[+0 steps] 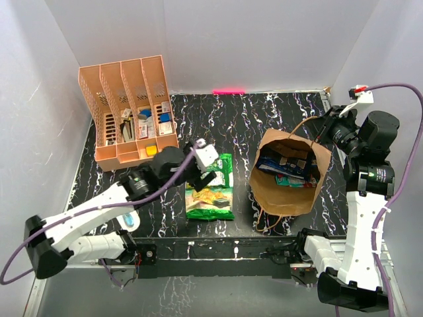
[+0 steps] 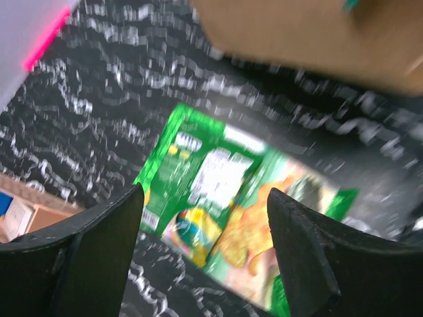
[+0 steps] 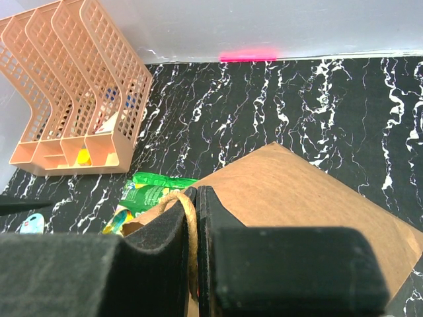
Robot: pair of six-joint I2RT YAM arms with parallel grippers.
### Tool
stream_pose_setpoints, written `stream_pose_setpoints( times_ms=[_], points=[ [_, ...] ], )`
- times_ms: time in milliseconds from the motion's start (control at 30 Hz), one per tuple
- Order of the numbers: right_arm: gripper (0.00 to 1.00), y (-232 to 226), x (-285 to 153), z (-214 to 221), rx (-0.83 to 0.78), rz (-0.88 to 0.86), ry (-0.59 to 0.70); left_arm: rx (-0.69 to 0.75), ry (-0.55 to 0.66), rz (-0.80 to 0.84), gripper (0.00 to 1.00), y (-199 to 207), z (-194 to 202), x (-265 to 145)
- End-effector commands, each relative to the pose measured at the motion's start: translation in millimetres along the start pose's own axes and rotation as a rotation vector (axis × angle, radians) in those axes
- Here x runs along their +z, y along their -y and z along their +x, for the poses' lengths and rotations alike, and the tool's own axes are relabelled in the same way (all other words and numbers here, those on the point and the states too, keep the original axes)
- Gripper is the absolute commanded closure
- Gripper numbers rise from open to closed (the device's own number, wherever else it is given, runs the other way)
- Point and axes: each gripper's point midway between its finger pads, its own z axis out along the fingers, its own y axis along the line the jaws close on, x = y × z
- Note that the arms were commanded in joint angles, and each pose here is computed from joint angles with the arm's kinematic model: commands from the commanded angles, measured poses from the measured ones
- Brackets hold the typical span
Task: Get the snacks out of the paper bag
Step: Take out the snack from the paper bag.
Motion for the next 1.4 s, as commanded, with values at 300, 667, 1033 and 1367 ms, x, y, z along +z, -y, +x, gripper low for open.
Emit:
stream_pose_setpoints(
  times_ms=[300,667,1033,1367],
  points=[
    [0.92,-17,-7,-24,-0.055,-0.054,0.065,0.018,0.399,0.231,0.32,129,-172,-4],
    [0.92,-27,-13,-35,-0.054,-0.081,0.077,0.488,0.368,0.103,0.71,164,-171,121],
    [0.92,-31,-16,-35,-0.050,-0.090,0.069,0.423,0.387,0.058,0.83,135,-164,213],
    [0.92,-32,-17,-37,-0.056,-0.091,0.069,0.359,0.371,0.123,0.84,130,-161,256]
  ],
)
